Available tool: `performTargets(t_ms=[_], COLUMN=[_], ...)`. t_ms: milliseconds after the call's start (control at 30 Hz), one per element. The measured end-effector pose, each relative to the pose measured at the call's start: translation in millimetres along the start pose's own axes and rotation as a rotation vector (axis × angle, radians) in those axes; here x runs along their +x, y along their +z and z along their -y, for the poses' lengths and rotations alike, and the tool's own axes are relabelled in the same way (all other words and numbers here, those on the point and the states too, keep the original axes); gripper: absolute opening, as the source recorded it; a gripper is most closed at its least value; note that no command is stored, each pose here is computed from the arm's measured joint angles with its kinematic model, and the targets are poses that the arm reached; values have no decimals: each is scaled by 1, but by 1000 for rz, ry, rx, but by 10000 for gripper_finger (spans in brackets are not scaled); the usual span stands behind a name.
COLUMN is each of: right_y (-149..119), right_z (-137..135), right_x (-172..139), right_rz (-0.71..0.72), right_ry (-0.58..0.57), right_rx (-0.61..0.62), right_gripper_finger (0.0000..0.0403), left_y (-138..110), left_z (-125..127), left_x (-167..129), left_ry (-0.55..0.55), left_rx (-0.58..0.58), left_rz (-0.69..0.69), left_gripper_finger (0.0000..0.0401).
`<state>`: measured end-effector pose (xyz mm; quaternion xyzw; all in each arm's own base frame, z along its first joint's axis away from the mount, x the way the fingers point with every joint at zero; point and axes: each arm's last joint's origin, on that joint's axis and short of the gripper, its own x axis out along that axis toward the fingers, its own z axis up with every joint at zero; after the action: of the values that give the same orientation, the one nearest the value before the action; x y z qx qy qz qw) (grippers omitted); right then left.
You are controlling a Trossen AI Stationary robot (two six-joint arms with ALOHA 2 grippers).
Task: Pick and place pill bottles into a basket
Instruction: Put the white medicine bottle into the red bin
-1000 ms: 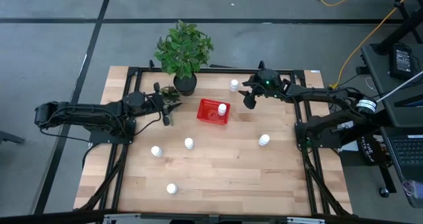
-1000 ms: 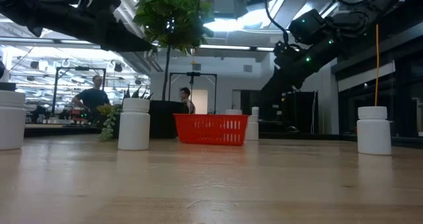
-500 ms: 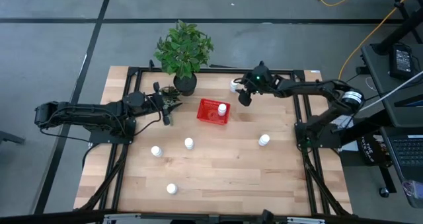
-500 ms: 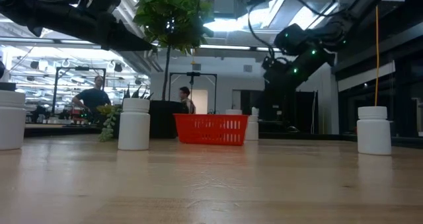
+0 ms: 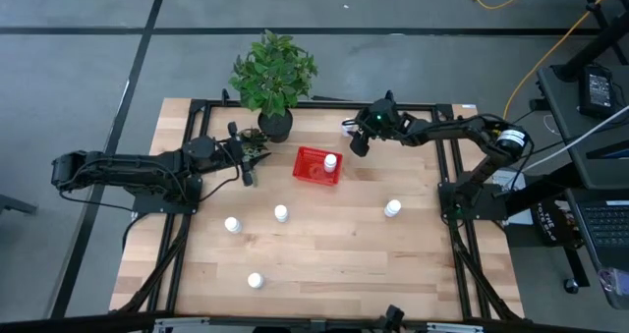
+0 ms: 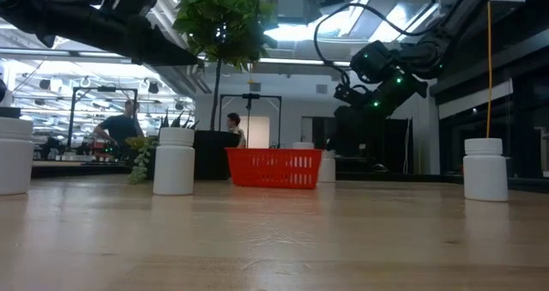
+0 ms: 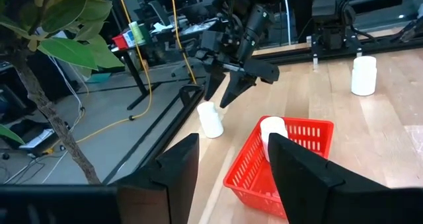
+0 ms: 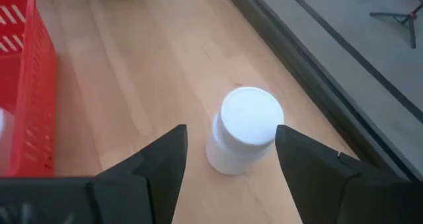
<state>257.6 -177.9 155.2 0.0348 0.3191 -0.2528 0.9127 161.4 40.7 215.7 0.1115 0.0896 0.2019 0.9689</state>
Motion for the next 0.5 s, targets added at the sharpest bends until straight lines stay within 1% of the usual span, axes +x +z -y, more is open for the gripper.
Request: performTargets(t_ms=[233,500], right_y=[0,-1], right_z=[0,1], right_x=[0,0], right_rz=[-3,-12], right_ry=[-1,-1], right_rx=[26,31], right_gripper_finger=[233,233], left_y=[-2,-4], left_z=[1,2], left_x=[0,0], left_ry=[-5,-28], left_rx=[-28,-23], left_rz=[-22,-39], left_gripper_finger=[177,175])
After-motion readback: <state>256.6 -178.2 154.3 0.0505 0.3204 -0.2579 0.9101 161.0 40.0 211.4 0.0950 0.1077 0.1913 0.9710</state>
